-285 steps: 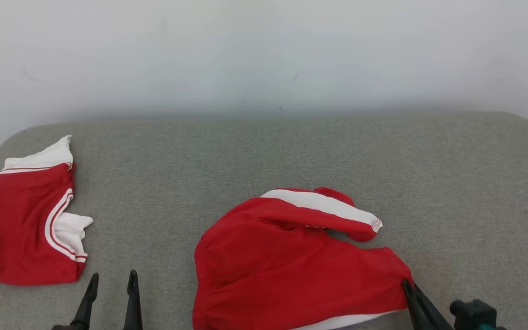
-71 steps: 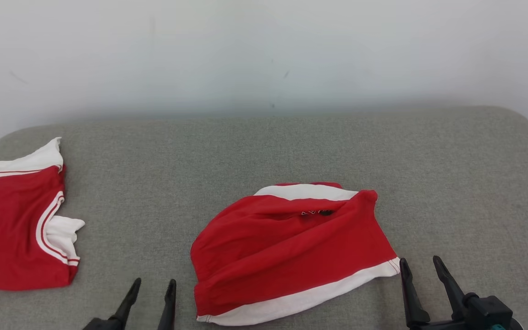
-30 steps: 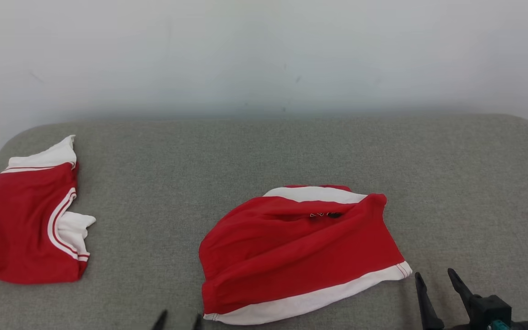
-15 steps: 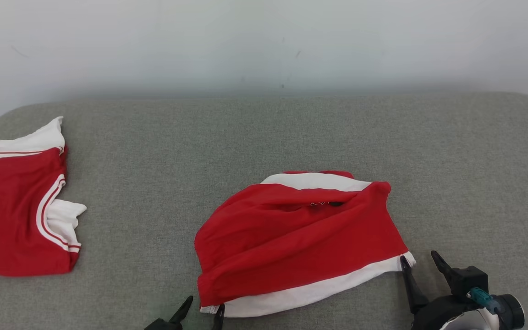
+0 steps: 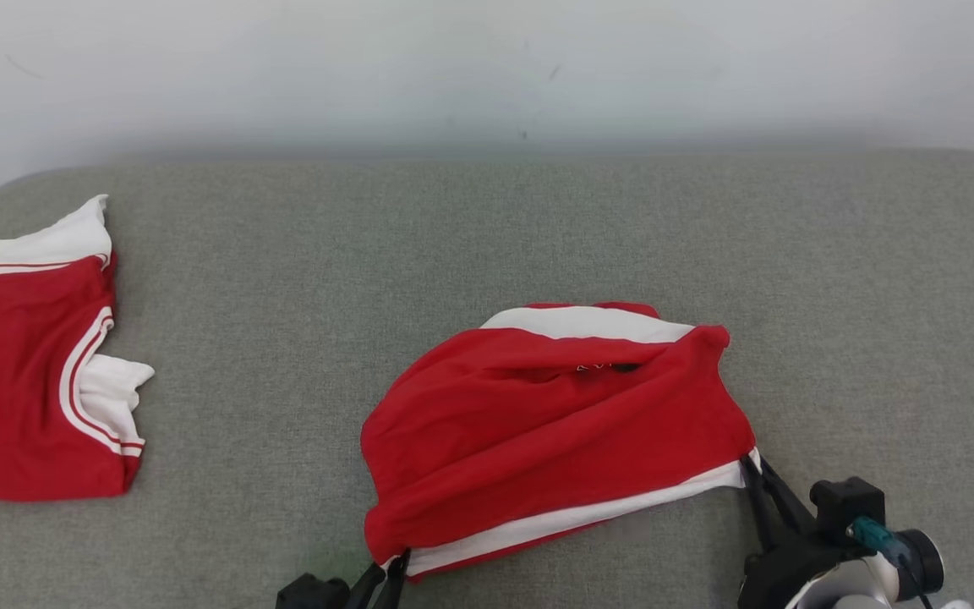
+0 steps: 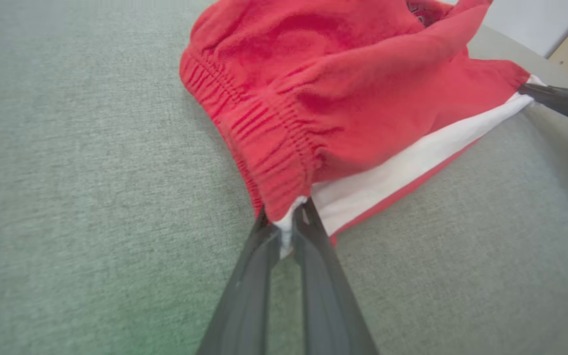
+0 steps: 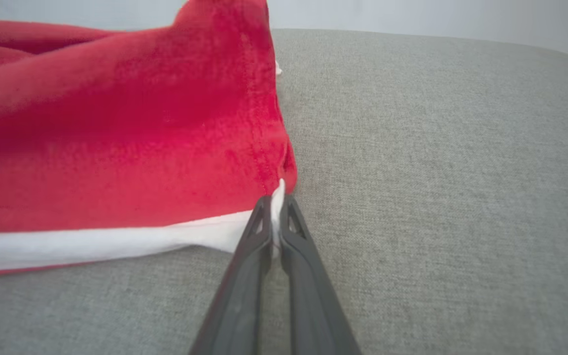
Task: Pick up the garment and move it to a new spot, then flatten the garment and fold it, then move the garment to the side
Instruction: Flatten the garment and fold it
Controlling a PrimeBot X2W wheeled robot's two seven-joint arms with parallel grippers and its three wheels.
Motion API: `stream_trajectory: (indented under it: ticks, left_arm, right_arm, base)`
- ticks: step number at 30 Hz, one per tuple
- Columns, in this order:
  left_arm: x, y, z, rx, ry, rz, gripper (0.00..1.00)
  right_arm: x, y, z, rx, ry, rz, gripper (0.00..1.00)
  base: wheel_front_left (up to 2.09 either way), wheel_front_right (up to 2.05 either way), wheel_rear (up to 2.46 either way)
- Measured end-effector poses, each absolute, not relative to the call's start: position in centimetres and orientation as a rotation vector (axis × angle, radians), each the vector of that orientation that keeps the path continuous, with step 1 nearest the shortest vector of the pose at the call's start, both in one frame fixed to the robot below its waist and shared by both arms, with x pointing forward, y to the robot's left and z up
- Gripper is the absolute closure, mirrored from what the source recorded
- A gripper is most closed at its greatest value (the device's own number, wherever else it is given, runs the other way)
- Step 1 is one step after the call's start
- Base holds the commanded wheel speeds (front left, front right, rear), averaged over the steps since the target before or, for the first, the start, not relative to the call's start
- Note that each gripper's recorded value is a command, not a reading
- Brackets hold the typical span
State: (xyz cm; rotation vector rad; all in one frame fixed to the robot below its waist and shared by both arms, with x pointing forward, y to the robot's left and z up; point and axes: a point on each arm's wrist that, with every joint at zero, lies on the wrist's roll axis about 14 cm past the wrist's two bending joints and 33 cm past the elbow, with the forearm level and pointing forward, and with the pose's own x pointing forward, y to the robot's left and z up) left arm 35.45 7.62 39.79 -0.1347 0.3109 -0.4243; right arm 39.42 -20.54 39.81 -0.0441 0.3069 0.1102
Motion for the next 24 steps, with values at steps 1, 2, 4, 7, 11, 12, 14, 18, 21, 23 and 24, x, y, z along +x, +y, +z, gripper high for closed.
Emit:
stream_trajectory:
  ticks: [1, 2, 4, 7, 11, 12, 14, 18, 21, 23, 24]
  left_arm:
    - [35.5, 7.6, 39.8, -0.135, 0.311, -0.424, 1.0]
    - [35.3, 7.5, 40.2, -0.147, 0.295, -0.422, 1.0]
    - [34.8, 7.4, 40.9, -0.167, 0.273, -0.421, 1.0]
    - [34.2, 7.4, 42.2, -0.178, 0.227, -0.42, 1.0]
    - [35.9, 7.9, 45.9, -0.127, 0.099, -0.449, 1.0]
    - [36.7, 7.8, 47.1, -0.11, 0.063, -0.463, 1.0]
    - [38.3, 7.4, 49.5, -0.066, -0.013, -0.504, 1.0]
    - [42.1, 6.5, 54.0, 0.048, -0.13, -0.599, 1.0]
    - [46.0, 6.4, 58.9, 0.09, -0.226, -0.627, 1.0]
    - [48.6, 6.2, 61.9, 0.12, -0.267, -0.645, 1.0]
    - [49.8, 6.1, 63.0, 0.15, -0.281, -0.653, 1.0]
  right_arm:
    - [39.4, -20.5, 39.8, -0.044, 0.307, 0.11, 1.0]
    - [39.3, -20.4, 40.1, -0.03, 0.293, 0.109, 1.0]
    - [38.6, -20.1, 40.5, -0.011, 0.274, 0.112, 1.0]
    - [37.8, -19.9, 41.4, 0.006, 0.239, 0.118, 1.0]
    - [39.0, -19.3, 44.9, 0.013, 0.126, 0.149, 1.0]
    - [39.5, -19.1, 45.8, 0.015, 0.098, 0.156, 1.0]
    - [41.0, -18.7, 48.0, 0.021, 0.035, 0.173, 1.0]
    - [44.6, -18.8, 52.2, 0.013, -0.067, 0.19, 1.0]
    - [48.0, -19.1, 56.0, 0.016, -0.143, 0.189, 1.0]
    - [50.4, -19.3, 58.6, 0.009, -0.191, 0.19, 1.0]
    - [51.6, -19.2, 59.8, 0.009, -0.208, 0.192, 1.0]
  base:
    - [0.0, 0.0, 0.0]
    - [0.0, 0.0, 0.0]
    - [0.0, 0.0, 0.0]
    - [0.0, 0.0, 0.0]
    - [0.0, 0.0, 0.0]
    - [0.0, 0.0, 0.0]
    - [0.0, 0.0, 0.0]
    - [0.0, 0.0, 0.0]
    - [0.0, 0.0, 0.0]
    - [0.0, 0.0, 0.0]
    - [0.0, 0.0, 0.0]
